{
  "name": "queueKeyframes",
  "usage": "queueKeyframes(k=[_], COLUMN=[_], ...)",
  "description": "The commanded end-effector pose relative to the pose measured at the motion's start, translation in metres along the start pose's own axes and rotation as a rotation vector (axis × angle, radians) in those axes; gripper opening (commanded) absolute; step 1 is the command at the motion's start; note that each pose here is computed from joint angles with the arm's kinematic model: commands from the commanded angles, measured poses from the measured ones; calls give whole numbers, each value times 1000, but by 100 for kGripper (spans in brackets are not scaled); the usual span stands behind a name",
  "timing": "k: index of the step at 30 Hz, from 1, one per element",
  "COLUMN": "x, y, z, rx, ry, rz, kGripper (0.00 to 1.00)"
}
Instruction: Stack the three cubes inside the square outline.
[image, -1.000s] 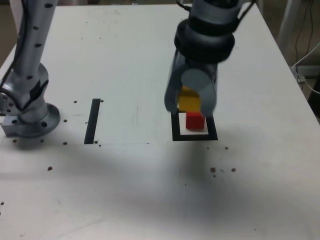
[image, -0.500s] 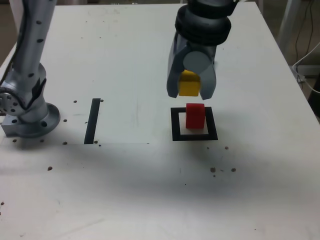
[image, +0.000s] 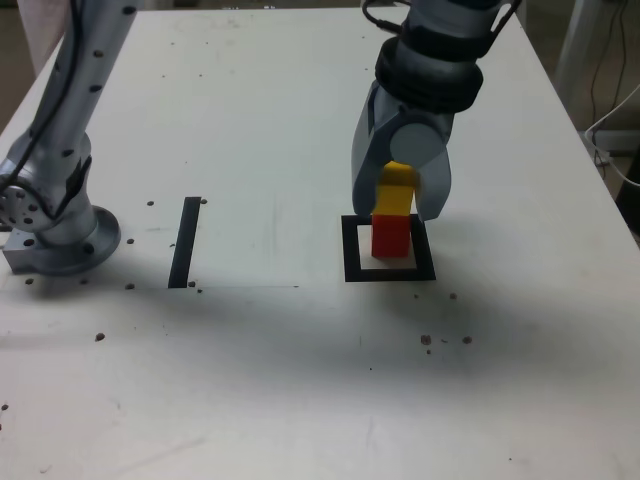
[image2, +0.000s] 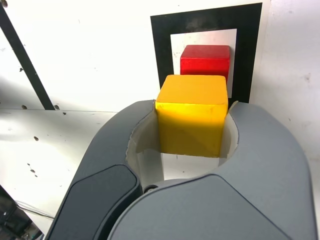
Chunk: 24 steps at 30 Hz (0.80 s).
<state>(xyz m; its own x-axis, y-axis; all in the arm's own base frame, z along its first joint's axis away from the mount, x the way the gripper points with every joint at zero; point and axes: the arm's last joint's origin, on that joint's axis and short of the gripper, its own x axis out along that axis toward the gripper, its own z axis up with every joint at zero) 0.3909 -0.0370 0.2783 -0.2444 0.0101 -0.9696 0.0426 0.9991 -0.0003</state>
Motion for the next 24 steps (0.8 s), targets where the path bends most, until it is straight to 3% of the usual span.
queueKeyframes(k=[1,24], x=[3,17], y=[1,4], z=[1,13], rx=[0,-1], ry=[21,44], rz=[-3,-16], kGripper=[28,28])
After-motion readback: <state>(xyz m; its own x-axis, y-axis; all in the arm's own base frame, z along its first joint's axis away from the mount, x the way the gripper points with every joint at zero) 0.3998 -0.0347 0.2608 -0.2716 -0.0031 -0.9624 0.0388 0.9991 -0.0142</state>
